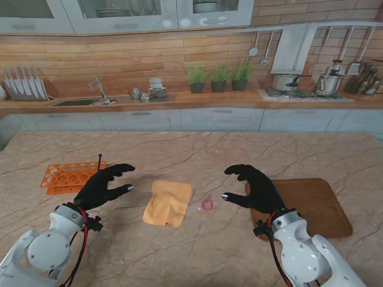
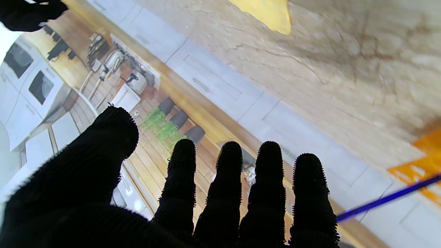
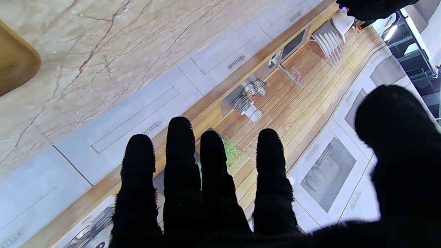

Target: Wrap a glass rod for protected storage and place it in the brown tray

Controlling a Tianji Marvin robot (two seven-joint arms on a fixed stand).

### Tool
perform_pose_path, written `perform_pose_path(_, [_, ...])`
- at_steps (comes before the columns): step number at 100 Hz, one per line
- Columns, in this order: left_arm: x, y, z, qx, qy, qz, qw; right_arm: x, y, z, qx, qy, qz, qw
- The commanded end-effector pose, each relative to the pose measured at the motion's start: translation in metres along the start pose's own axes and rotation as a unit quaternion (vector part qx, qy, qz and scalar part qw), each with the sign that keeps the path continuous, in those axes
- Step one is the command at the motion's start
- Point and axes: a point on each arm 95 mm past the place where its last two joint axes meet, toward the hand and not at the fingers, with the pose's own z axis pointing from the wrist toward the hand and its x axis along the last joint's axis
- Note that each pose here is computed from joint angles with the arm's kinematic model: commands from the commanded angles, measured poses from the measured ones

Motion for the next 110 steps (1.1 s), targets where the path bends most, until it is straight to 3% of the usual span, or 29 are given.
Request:
perform_pose_path(1, [-0.003, -0.011, 0.002, 0.021, 0.002, 0.019, 0.9996, 0.005, -0.006, -0.005, -0.001, 0.0, 0.005, 1.0])
perform_pose_path(32, [-0.018, -0.059, 0.021, 0.101, 0.021, 0.114, 0.9881, 0.006, -0.011, -0.005, -0.008, -0.019, -0.016, 0.9997])
perform_pose_path(55, [-0.035, -0.07, 0.033, 0.14, -0.029, 0.195, 0.9703, 0.008, -0.012, 0.007, 0.002, -0.027, -0.028, 0.9992])
perform_pose_path(67, [-0.044, -0.069, 0.035, 0.16, -0.062, 0.234, 0.9569, 0.008, -0.012, 0.013, 0.012, -0.035, -0.031, 0.9988])
perform_pose_path(79, [-0.054, -0.068, 0.036, 0.158, -0.091, 0.266, 0.9466, 0.007, -0.014, 0.018, 0.021, -0.042, -0.033, 0.9984])
perform_pose_path(95, [-0.064, -0.066, 0.033, 0.122, -0.133, 0.269, 0.9462, 0.006, -0.016, 0.022, 0.027, -0.049, -0.038, 0.9977])
perform_pose_path(110, [-0.069, -0.06, 0.031, 0.112, -0.146, 0.259, 0.9483, 0.007, -0.015, 0.023, 0.027, -0.051, -0.041, 0.9975])
